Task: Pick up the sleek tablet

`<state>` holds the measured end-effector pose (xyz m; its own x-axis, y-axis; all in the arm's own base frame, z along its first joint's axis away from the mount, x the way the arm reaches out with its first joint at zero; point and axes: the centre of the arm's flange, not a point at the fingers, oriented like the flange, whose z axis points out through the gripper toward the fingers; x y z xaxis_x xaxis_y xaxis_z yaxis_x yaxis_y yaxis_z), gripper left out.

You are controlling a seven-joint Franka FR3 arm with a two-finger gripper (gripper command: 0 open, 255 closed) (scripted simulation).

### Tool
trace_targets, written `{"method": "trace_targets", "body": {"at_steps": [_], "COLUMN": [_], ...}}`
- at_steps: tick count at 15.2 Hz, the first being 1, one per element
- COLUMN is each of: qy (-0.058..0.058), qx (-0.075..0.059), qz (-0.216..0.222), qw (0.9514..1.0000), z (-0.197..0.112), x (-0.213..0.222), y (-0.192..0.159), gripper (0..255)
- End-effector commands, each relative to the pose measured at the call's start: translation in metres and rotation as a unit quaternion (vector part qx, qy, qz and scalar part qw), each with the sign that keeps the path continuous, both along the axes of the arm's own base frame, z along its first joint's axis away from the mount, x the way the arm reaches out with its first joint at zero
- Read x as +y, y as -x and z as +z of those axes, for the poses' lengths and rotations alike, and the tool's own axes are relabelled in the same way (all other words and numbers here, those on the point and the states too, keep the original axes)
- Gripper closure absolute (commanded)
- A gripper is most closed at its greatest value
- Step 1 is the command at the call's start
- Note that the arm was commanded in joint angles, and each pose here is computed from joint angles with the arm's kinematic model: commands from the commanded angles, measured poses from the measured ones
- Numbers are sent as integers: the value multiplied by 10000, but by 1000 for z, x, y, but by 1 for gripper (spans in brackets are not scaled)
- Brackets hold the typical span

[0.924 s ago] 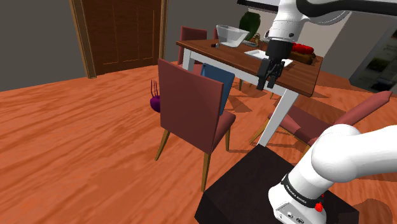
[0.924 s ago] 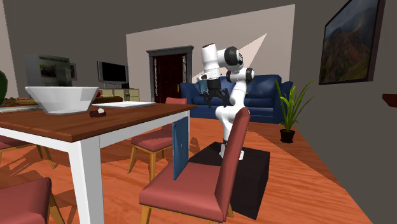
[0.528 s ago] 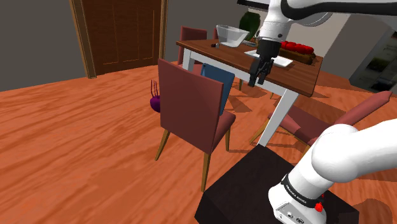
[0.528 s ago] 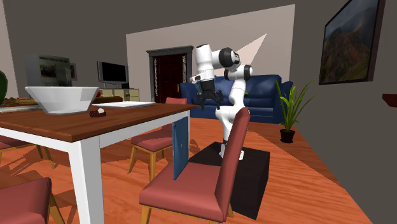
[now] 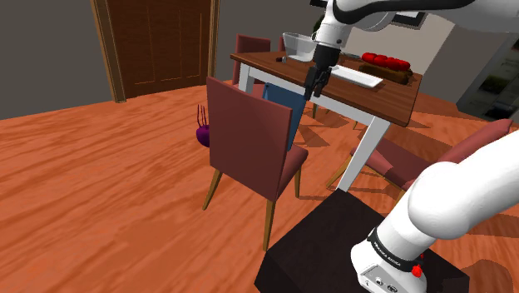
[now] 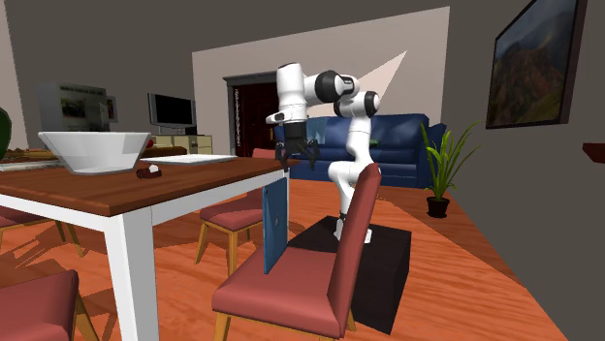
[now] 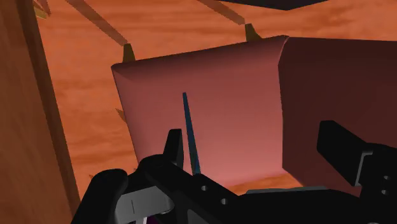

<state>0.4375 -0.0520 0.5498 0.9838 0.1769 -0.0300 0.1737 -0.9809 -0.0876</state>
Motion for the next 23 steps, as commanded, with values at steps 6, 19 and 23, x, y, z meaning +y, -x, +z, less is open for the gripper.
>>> {"method": "trace_targets", "body": {"at_steps": [6, 19, 23], "qy": [57, 57, 57], "qx": [-316, -317, -316], "qz": [527, 527, 527], "qw": [9981, 9981, 9981], "z": [0, -40, -40], "x": [-13, -12, -13], "y": [-78, -78, -78], "gripper": [0, 255, 255]}}
